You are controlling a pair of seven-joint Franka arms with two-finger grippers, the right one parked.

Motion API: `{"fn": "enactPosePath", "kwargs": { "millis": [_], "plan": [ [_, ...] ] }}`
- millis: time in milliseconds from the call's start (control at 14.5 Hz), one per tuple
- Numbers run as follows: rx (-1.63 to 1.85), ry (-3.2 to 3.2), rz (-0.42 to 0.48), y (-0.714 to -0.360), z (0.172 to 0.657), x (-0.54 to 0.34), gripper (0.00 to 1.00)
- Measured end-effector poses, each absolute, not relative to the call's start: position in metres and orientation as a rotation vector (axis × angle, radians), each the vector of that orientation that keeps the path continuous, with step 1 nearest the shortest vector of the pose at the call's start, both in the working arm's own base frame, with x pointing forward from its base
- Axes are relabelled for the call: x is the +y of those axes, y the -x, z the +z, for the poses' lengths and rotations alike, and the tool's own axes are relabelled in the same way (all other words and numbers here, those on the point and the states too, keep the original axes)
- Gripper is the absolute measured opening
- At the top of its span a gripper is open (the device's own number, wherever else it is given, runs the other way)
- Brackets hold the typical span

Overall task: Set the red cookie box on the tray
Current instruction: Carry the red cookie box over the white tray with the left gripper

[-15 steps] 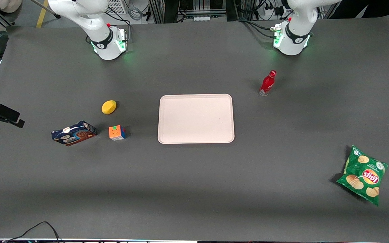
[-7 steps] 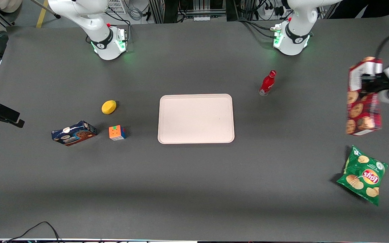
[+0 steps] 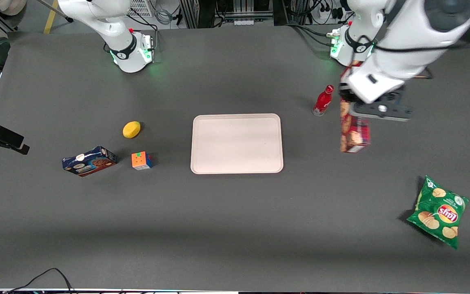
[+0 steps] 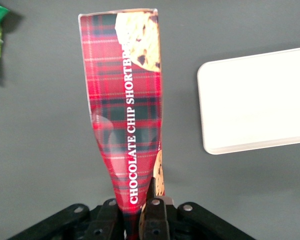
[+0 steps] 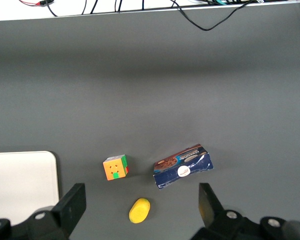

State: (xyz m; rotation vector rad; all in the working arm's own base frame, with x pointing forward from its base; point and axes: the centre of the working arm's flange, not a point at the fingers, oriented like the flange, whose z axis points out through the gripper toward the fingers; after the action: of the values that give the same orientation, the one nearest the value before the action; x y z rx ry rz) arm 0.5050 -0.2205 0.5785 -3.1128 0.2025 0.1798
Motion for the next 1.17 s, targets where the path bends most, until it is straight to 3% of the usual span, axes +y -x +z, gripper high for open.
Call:
{"fn": "enactPosePath", "kwargs": {
  "millis": [550, 1170],
  "plan": [
    [-0.006, 3.166, 0.209, -0.461, 0.525, -0.357, 0.14],
    [-0.082, 3.155, 0.108, -0.409, 0.407, -0.404, 0.14]
  ]
}}
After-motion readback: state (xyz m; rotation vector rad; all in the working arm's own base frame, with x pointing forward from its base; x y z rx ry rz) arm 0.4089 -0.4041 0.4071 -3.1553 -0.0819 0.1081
